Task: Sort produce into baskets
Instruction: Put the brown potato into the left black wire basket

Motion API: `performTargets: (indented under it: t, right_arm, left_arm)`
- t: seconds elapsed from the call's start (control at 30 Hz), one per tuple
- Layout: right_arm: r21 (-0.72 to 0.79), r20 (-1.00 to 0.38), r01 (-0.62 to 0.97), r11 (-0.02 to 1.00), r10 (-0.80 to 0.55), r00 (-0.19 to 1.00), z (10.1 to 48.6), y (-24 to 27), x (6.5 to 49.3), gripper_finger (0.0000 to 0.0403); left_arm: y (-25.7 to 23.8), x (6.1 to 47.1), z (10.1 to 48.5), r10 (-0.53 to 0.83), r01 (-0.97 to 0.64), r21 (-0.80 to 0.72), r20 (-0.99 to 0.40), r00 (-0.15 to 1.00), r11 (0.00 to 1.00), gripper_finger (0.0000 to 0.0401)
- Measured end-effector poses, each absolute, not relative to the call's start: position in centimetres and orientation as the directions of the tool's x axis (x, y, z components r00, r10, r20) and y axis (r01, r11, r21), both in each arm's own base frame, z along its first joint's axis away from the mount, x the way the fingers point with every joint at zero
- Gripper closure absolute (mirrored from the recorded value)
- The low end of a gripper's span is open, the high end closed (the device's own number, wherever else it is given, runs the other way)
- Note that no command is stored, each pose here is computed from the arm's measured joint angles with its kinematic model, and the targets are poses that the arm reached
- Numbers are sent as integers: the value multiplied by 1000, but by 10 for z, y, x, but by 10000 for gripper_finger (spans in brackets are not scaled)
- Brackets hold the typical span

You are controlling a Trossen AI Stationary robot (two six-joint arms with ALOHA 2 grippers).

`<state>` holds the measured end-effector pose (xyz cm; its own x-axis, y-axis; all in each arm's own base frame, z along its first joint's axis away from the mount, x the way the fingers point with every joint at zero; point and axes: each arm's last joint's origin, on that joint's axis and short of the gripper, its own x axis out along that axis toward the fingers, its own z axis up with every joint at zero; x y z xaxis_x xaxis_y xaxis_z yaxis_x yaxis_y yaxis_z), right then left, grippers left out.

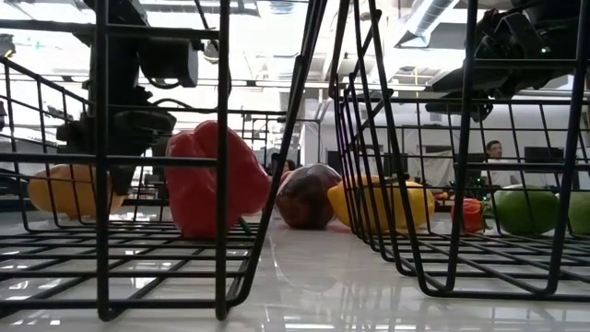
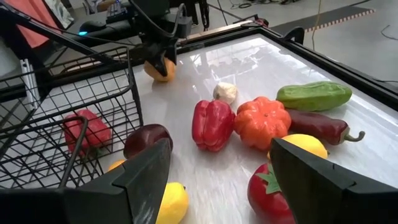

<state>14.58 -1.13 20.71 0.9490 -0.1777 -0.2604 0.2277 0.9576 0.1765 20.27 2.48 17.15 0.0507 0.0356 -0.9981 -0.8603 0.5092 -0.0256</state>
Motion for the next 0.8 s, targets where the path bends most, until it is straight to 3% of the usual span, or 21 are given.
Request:
performTargets:
  t: [0.2,0.43,0.67,0.8]
  right_arm:
    - [174,-260,227,958,-178,949,207,-11,146,100]
    - [174,-260,227,958,-178,949,207,-11,146,100]
    - [175,-261,227,958,-178,949,207,-11,146,100]
    - [174,-266,228,958,-177,947,207,-11,146,100]
  left_arm:
    - [25,202,173,52,-834,-1,-998,35,552,188]
    - [32,215,215,236,-790,120,-971,31,601,191]
    - [33,237,297,341,-729,2,-885,318,685,192]
    - [17,250,331,248,-573,-154,-790,560,805,192]
